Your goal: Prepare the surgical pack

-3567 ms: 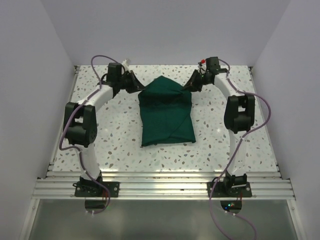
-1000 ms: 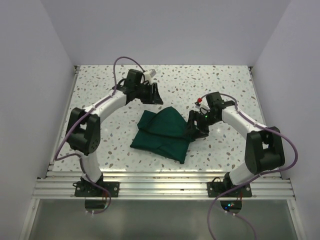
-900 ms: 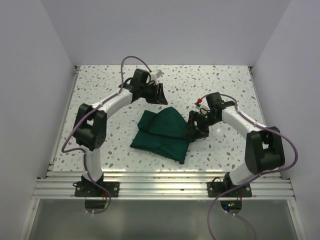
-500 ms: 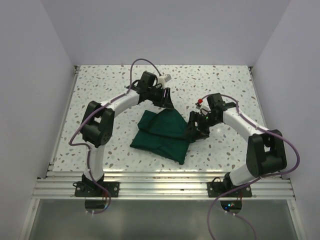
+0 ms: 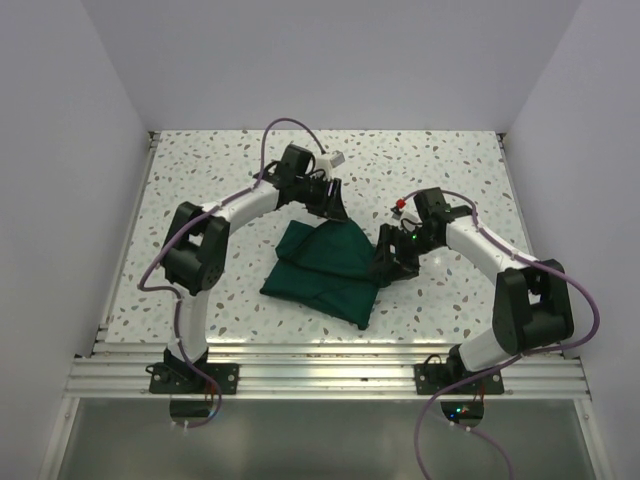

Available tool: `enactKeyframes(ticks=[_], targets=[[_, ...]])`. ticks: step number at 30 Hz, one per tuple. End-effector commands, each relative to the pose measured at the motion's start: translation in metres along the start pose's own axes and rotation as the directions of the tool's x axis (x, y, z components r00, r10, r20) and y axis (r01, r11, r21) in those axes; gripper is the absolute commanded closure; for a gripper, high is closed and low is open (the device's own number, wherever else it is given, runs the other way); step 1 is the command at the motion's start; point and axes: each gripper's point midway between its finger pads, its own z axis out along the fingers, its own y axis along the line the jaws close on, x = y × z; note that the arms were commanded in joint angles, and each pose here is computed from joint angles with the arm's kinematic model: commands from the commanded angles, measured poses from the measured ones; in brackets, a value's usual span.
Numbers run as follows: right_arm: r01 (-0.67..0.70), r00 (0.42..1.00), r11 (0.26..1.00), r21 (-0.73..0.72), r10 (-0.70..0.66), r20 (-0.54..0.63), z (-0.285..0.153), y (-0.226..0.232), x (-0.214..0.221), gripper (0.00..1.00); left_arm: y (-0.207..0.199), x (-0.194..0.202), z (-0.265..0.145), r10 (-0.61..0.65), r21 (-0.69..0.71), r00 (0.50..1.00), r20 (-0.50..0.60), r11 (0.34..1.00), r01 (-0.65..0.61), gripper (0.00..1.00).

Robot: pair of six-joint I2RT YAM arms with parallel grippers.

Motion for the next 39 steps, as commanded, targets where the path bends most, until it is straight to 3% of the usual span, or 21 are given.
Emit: enactKeyframes(ticks=[1, 8, 14, 17, 19, 23, 29, 35, 38, 39], targets=[[0.018, 1.0, 1.0, -0.018, -0.018, -0.007, -0.003, 0.005, 0.005, 0.34, -0.002, -0.006, 0.002, 0.067, 0.026, 0.997, 0.035, 0.997, -0.068, 0.53], [0.025, 1.0, 1.0, -0.014, -0.025, -0.008, -0.004, 0.004, 0.004, 0.34, -0.014, 0.011, 0.004, 0.08, 0.119, 0.997, -0.019, 0.99, -0.077, 0.6], [0.025, 1.0, 0.999, -0.024, -0.025, -0.01, -0.006, 0.009, 0.0, 0.33, -0.04, -0.011, -0.02, 0.106, 0.134, 0.993, 0.047, 0.985, -0.111, 0.98], [0.03, 1.0, 0.999, -0.036, -0.031, -0.002, -0.01, 0.015, -0.004, 0.29, -0.053, -0.021, -0.044, 0.115, 0.088, 0.988, 0.105, 0.988, -0.124, 1.0], [0.029, 1.0, 0.999, -0.041, -0.029, 0.01, -0.014, 0.02, -0.008, 0.21, -0.045, -0.017, -0.054, 0.097, -0.001, 0.989, 0.113, 0.995, -0.097, 1.0], [0.007, 1.0, 0.999, -0.038, -0.006, 0.019, -0.019, 0.025, -0.01, 0.18, -0.051, -0.013, -0.092, 0.12, -0.119, 0.981, 0.155, 0.988, -0.102, 1.0], [-0.02, 1.0, 1.0, -0.017, 0.021, 0.024, -0.031, 0.028, 0.003, 0.14, -0.053, 0.032, -0.114, 0.077, -0.15, 0.989, 0.123, 0.987, -0.058, 1.0], [0.014, 0.997, 0.999, 0.048, -0.017, 0.073, -0.049, 0.019, 0.029, 0.27, -0.046, 0.067, -0.123, -0.004, -0.201, 0.998, 0.06, 0.979, 0.016, 1.0], [-0.042, 0.995, 0.998, 0.054, 0.037, 0.091, -0.047, 0.011, 0.044, 0.42, -0.041, 0.086, -0.132, -0.016, -0.24, 0.999, 0.034, 0.971, 0.023, 1.0], [-0.052, 0.994, 0.998, 0.025, 0.05, 0.093, -0.046, 0.014, 0.049, 0.6, -0.042, 0.09, -0.134, -0.019, -0.24, 0.999, 0.034, 0.971, 0.026, 1.0]])
